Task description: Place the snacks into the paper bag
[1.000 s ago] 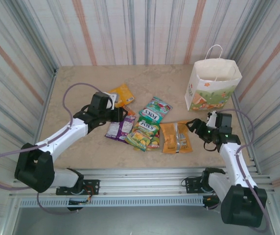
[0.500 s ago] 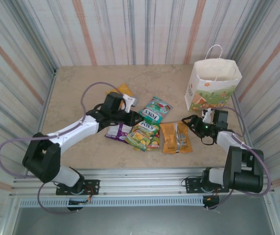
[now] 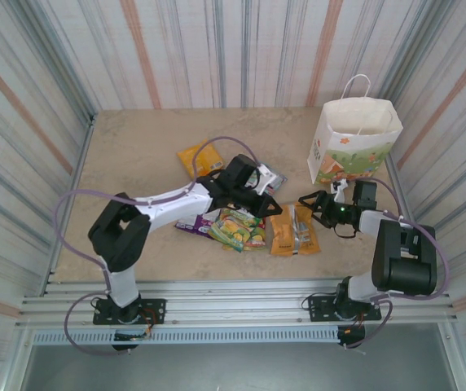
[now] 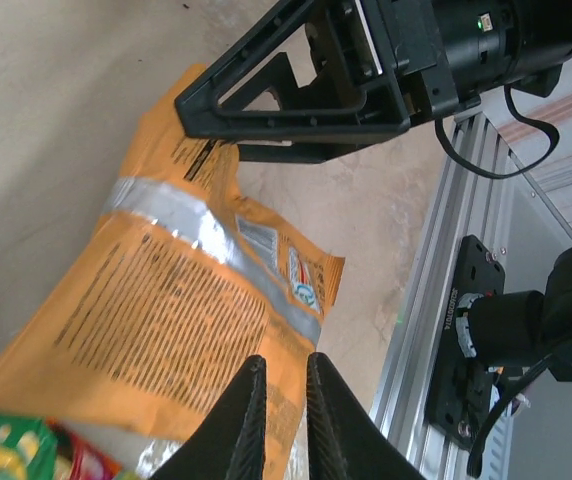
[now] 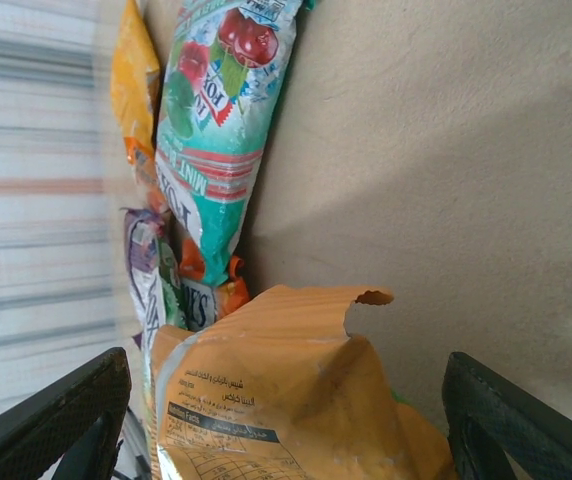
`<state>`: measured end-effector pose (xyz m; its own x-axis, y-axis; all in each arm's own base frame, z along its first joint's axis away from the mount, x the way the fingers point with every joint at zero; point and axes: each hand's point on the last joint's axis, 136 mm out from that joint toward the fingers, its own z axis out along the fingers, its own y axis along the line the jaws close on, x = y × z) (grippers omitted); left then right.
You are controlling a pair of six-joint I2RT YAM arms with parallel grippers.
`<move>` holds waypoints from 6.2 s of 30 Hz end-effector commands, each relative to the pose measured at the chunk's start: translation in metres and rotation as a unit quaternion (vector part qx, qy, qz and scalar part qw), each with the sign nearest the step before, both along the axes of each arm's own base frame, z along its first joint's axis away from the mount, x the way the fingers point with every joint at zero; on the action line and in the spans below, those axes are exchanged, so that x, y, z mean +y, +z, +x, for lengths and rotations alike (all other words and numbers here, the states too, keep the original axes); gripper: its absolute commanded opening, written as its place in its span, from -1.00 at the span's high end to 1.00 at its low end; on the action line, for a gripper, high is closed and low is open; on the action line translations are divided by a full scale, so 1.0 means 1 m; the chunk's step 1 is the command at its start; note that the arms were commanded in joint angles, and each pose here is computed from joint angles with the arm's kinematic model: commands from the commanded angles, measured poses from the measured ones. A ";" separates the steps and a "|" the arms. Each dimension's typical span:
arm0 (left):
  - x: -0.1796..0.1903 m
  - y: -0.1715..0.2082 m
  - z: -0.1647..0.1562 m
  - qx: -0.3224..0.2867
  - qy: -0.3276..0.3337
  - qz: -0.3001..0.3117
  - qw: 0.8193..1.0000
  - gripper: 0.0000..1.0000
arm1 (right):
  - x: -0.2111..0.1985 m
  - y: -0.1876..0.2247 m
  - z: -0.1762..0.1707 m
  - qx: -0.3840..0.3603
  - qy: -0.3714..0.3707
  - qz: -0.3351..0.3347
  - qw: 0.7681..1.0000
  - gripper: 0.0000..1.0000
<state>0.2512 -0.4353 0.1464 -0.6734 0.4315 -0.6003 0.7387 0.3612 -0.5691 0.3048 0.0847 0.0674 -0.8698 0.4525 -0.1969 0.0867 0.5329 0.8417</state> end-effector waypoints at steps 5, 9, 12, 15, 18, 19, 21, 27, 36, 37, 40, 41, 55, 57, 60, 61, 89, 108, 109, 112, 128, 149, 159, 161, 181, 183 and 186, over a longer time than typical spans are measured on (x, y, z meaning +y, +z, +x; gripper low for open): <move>-0.027 -0.015 -0.018 0.029 -0.047 -0.003 0.998 0.68 | 0.003 0.007 0.002 -0.022 0.014 -0.001 1.000 -0.64; -0.020 -0.046 -0.018 0.033 -0.038 0.043 0.998 0.70 | 0.005 0.004 -0.001 -0.017 0.012 0.004 1.000 -0.64; -0.012 -0.061 -0.016 0.023 -0.033 0.074 0.996 0.70 | 0.008 0.001 -0.004 -0.014 0.016 0.008 1.000 -0.64; -0.009 -0.069 -0.012 0.007 -0.031 0.091 0.995 0.70 | 0.011 -0.003 -0.008 -0.005 0.020 0.007 1.000 -0.67; -0.009 -0.078 -0.008 0.002 -0.038 0.107 0.993 0.69 | 0.010 -0.008 -0.013 0.005 0.012 -0.004 1.000 -0.74; -0.009 -0.082 -0.007 0.000 -0.037 0.115 0.993 0.70 | 0.009 -0.010 -0.015 0.009 0.010 -0.006 1.000 -0.74; -0.005 -0.088 -0.002 -0.006 -0.032 0.125 0.992 0.70 | 0.009 -0.012 -0.019 0.014 0.007 -0.010 1.000 -0.75; 0.005 -0.100 0.019 0.004 0.003 0.130 0.992 0.73 | 0.012 -0.017 -0.039 0.032 0.011 -0.013 0.999 -0.69; 0.004 -0.120 0.024 0.022 0.005 0.125 0.992 0.73 | 0.016 -0.010 -0.048 0.024 0.015 -0.006 1.000 -0.42; 0.003 -0.123 0.024 0.026 0.006 0.125 0.992 0.73 | 0.016 -0.009 -0.048 0.021 0.014 -0.005 1.000 -0.34; 0.000 -0.127 0.024 0.031 0.004 0.123 0.992 0.73 | 0.015 -0.009 -0.048 0.019 0.009 -0.012 1.000 -0.09; 0.000 -0.127 0.024 0.032 0.005 0.123 0.992 0.73 | 0.014 -0.009 -0.049 0.020 0.007 -0.016 1.000 -0.02; 0.002 -0.045 0.043 -0.019 0.040 0.080 0.996 0.36 | -0.003 0.044 -0.047 -0.076 -0.038 -0.082 0.993 0.92; 0.008 -0.027 0.049 -0.026 0.056 0.069 0.996 0.31 | -0.007 0.062 -0.048 -0.104 -0.049 -0.095 0.989 0.98; 0.020 0.000 0.057 -0.030 0.083 0.051 0.995 0.25 | -0.012 0.093 -0.052 -0.141 -0.069 -0.112 0.981 1.00; 0.024 0.008 0.059 -0.033 0.089 0.045 0.994 0.23 | -0.013 0.103 -0.054 -0.153 -0.072 -0.115 0.979 1.00; 0.078 0.154 0.044 -0.180 -0.058 -0.269 0.944 -0.24 | 0.042 0.323 -0.050 -0.501 0.184 -0.043 0.844 1.00; 0.062 0.177 0.017 -0.202 -0.148 -0.322 0.913 -0.04 | 0.059 0.321 -0.041 -0.505 0.255 0.001 0.825 1.00; 0.062 0.177 0.017 -0.203 -0.147 -0.322 0.913 -0.01 | 0.059 0.321 -0.040 -0.505 0.255 0.001 0.824 1.00; 0.062 0.179 0.017 -0.203 -0.144 -0.324 0.913 0.14 | 0.059 0.320 -0.038 -0.505 0.255 -0.002 0.824 1.00; 0.062 0.196 0.021 -0.216 -0.124 -0.294 0.923 0.99 | 0.037 0.326 -0.025 -0.522 0.177 -0.083 0.830 0.12; 0.043 0.259 0.118 -0.331 0.060 -0.239 0.911 1.00 | -0.061 0.284 -0.006 -0.364 -0.136 -0.287 0.875 -0.53; 0.051 0.257 0.151 -0.347 0.132 -0.192 0.908 1.00 | -0.060 0.279 0.029 -0.220 -0.126 -0.274 0.927 -0.28; 0.059 0.255 0.156 -0.344 0.148 -0.178 0.910 1.00 | -0.056 0.275 0.036 -0.195 -0.109 -0.310 0.924 -0.28; 0.144 0.228 0.165 -0.334 0.237 -0.097 0.907 1.00 | -0.045 0.229 0.134 -0.063 0.021 -0.450 0.890 -0.24; 0.147 0.226 0.165 -0.330 0.240 -0.094 0.908 1.00 | -0.043 0.220 0.140 -0.051 0.030 -0.447 0.893 -0.22; 0.149 0.222 0.165 -0.326 0.241 -0.090 0.909 1.00 | -0.040 0.207 0.148 -0.034 0.038 -0.442 0.896 -0.17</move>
